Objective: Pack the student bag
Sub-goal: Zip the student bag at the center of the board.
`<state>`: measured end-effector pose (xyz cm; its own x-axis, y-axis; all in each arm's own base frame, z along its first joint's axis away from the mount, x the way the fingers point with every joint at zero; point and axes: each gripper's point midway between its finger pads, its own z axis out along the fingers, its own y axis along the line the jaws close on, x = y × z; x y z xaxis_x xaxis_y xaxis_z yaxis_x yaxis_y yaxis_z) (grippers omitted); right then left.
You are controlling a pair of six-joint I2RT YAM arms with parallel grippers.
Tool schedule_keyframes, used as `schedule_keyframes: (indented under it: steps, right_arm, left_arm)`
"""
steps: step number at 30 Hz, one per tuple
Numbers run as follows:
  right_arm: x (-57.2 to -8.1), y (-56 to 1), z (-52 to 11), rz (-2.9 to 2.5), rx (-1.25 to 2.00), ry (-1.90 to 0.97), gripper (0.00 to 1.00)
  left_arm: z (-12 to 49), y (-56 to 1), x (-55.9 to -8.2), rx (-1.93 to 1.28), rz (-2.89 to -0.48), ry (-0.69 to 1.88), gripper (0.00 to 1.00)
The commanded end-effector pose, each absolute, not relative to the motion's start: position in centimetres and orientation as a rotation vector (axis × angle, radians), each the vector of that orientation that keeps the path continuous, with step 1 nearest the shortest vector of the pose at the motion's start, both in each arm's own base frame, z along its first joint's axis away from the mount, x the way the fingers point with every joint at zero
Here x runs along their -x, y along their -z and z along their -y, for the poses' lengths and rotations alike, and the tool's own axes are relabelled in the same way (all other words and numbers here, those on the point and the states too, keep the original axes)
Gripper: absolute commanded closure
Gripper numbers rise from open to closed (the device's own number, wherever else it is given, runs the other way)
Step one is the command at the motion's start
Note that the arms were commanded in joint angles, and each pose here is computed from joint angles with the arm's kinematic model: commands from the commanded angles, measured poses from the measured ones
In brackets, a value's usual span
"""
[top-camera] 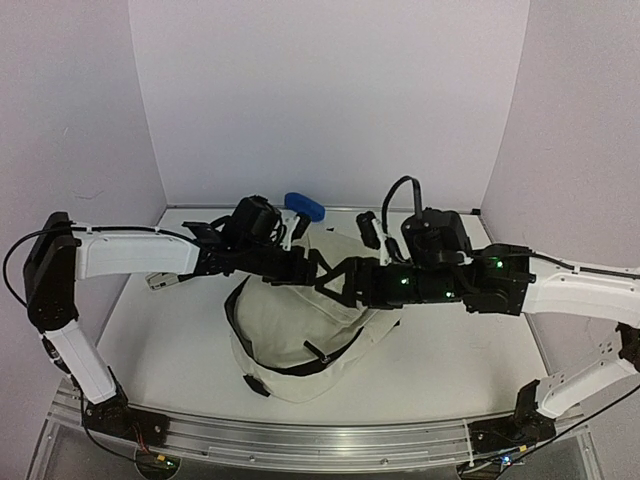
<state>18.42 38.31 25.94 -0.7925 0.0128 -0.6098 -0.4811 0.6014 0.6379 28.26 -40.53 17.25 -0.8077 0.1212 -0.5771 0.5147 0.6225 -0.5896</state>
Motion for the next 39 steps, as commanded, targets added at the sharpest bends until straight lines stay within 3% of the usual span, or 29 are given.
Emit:
schedule_keyframes:
  steps: [1, 4, 6, 14, 16, 18, 22, 28, 34, 39]
  right_arm:
    - [-24.9, -22.0, -31.4, -2.323, 0.072, -0.866, 0.20]
    - [-27.7, -19.9, -27.6, -2.333, -0.066, -0.751, 0.07]
    - [-29.2, -18.2, -25.4, -2.357, -0.128, -0.685, 0.02]
    - [-32.5, -13.8, -22.9, -2.432, -0.125, -0.576, 0.03]
    - [-32.9, -13.5, -23.2, -2.438, -0.117, -0.585, 0.03]
    - [-33.1, -13.3, -23.4, -2.443, -0.112, -0.584, 0.04]
    - [-33.2, -13.2, -23.3, -2.443, -0.113, -0.576, 0.04]
    - [-33.2, -12.4, -22.7, -2.453, -0.141, -0.546, 0.04]
    - [-33.3, -11.8, -22.7, -2.462, -0.149, -0.540, 0.06]
    - [-33.4, -11.4, -22.6, -2.468, -0.147, -0.536, 0.13]
  left_arm:
    - [35.1, -18.8, -29.4, -0.316, -2.391, 0.800, 0.15]
    - [31.1, -18.4, -29.7, -0.160, -2.438, 0.651, 0.08]
    - [28.6, -17.8, -29.6, -0.062, -2.477, 0.598, 0.05]
    - [22.0, -14.0, -27.5, 0.237, -2.608, 0.519, 0.03]
    - [20.9, -13.1, -27.0, 0.286, -2.632, 0.475, 0.08]
    - [20.2, -12.6, -26.6, 0.312, -2.646, 0.448, 0.18]
    - [23.5, -15.4, -27.1, 0.073, -2.565, 0.653, 0.34]
    - [31.1, -20.3, -24.6, -0.443, -2.382, 0.912, 0.35]
    - [36.3, -17.3, -21.1, -0.701, -2.507, 1.125, 0.37]
    - [39.1, -14.7, -18.2, -0.827, -2.584, 1.302, 0.48]
